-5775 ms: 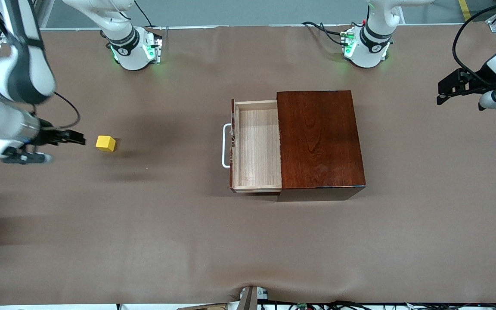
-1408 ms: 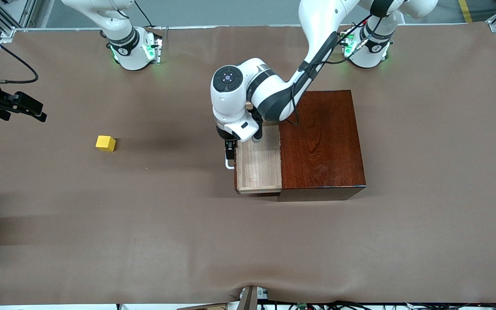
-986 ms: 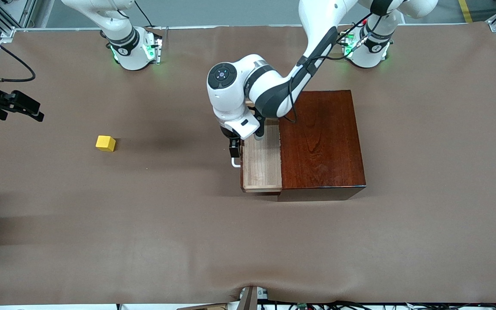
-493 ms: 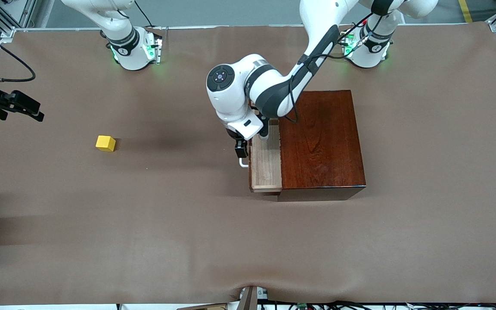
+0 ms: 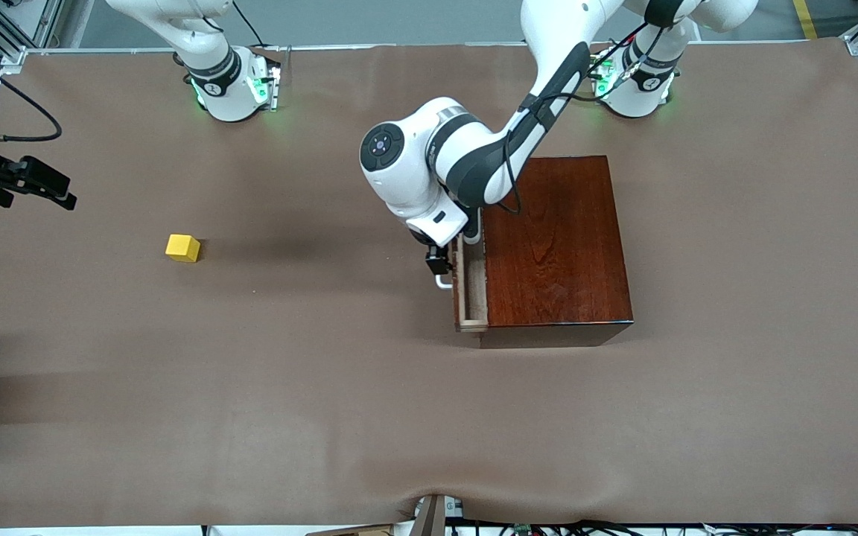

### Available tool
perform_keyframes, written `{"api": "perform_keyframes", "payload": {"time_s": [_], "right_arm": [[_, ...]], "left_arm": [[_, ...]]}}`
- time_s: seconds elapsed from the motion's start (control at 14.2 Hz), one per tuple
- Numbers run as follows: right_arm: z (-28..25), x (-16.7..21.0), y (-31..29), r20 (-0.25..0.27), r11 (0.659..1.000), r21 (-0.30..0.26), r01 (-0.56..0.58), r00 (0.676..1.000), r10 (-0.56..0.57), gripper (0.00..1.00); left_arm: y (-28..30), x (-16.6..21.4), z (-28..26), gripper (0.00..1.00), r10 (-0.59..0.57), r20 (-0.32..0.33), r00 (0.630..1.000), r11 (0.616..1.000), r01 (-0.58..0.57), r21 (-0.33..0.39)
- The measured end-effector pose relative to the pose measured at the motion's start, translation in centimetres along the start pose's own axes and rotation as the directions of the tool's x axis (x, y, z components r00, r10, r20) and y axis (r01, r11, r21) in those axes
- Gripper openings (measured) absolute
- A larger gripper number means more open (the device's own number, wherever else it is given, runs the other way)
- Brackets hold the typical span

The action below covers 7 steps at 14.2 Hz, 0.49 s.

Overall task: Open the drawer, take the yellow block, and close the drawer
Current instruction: 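Push the drawer front inward with the left gripper to close it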

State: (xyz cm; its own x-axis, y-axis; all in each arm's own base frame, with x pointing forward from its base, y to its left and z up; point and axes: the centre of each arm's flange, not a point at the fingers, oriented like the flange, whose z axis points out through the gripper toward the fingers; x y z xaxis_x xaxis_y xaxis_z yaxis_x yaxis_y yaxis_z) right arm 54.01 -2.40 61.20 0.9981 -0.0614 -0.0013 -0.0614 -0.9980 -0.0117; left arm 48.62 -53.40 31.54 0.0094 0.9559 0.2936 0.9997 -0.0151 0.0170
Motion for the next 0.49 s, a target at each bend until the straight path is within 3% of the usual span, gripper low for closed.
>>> {"api": "perform_keyframes", "payload": {"time_s": [0.49], "right_arm": [[0.0,0.0,0.0,0.000,1.000,0.000,0.000,1.000,0.000,1.00]], "left_arm": [[0.2,1.7,1.3,1.00,0.001,-0.127,0.992,1.000,0.001,0.017]]}}
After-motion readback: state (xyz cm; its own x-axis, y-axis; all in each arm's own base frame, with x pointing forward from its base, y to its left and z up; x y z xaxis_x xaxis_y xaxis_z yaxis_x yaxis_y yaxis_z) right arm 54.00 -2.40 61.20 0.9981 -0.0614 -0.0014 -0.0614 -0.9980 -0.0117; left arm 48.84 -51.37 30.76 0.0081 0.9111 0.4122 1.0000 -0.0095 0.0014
